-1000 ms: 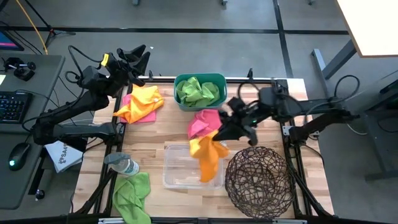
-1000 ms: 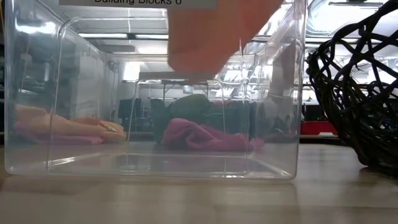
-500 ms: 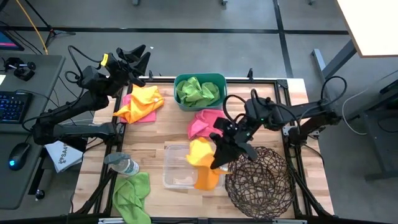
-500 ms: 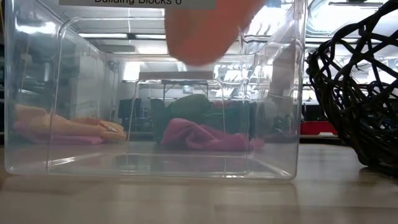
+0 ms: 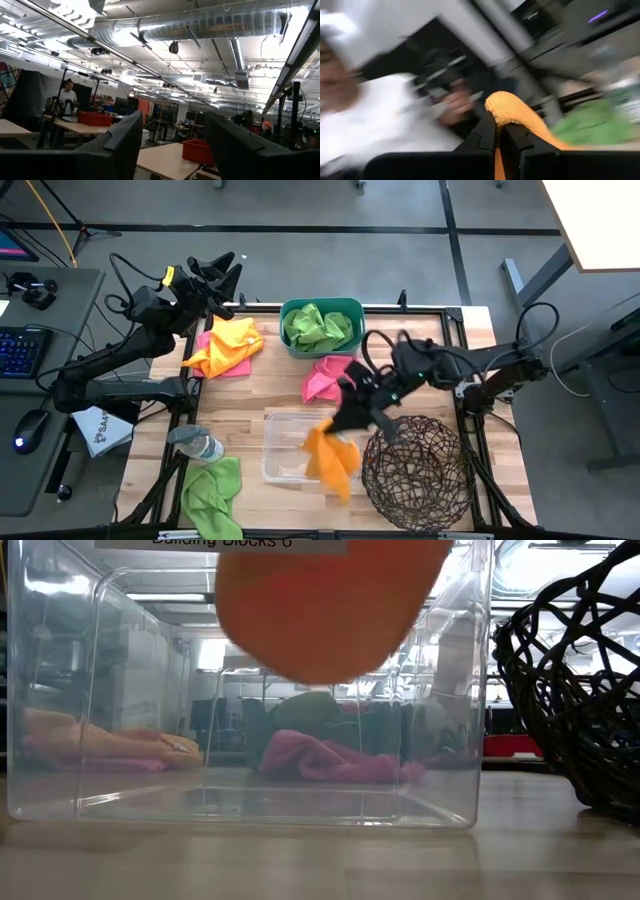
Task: Sort microfiber towel by color & place in baskets
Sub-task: Put the right light orange microfiber cloth into the transparent bin
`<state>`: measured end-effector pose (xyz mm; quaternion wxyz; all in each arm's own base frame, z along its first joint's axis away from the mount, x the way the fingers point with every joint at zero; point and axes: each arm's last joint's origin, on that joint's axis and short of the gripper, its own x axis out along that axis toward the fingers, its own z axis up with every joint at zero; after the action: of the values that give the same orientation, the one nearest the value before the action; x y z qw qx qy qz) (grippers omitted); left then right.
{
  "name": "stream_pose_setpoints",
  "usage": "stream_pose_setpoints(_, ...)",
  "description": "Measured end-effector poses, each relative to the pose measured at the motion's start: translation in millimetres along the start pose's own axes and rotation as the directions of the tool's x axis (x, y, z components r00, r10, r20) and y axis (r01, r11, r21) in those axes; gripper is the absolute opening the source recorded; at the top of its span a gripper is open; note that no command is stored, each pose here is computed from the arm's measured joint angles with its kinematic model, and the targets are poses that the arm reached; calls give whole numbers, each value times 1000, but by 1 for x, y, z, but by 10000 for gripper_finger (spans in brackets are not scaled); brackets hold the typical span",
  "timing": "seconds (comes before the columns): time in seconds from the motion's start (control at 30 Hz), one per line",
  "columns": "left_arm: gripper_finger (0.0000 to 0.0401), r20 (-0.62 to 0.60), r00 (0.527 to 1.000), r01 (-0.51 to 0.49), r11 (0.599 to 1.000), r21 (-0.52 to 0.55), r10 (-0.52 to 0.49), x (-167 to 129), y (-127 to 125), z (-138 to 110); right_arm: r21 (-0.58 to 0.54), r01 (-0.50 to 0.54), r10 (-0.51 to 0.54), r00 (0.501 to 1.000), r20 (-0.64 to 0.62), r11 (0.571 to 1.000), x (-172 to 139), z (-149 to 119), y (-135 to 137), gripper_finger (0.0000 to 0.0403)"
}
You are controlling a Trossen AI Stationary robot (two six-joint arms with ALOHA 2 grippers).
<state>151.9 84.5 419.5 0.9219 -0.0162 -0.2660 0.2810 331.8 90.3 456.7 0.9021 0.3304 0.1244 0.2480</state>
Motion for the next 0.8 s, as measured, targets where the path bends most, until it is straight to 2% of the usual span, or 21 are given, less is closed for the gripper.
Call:
stream_pose_setpoints(0.17, 200, 0, 1000, 0, 1000, 0, 0, 0, 0, 0, -83, 226, -218, 971, 95, 971, -5, 11, -26, 0)
stream_pose_setpoints(0.27, 200, 0, 1000, 0, 1000, 0, 0, 0, 0, 0, -159, 295, -277, 953, 125, 942, -7, 15, -35, 0)
stream_pose_setpoints(0.37, 200, 1, 1000, 0, 1000, 0, 0, 0, 0, 0, -207, 267, -252, 963, 94, 941, -4, 13, -37, 0)
stream_pose_setpoints(0.5, 200, 0, 1000, 0, 1000, 0, 0, 0, 0, 0, -203, 109, -122, 991, -51, 973, 8, 3, -38, 0)
stream_pose_setpoints(0.63, 200, 0, 1000, 0, 1000, -1, 0, 0, 0, 0, -169, -4, -28, 983, -184, 986, 26, -12, -47, 0)
stream_pose_setpoints(0.7, 200, -1, 1000, 1, 1000, -23, -1, 0, 0, 0, -152, -28, -8, 972, -234, 988, 36, -19, -56, 0)
stream_pose_setpoints(0.8, 200, -4, 1000, 11, 994, -111, -12, 0, 0, 0, -128, -14, -24, 956, -293, 992, 51, -30, -75, 0)
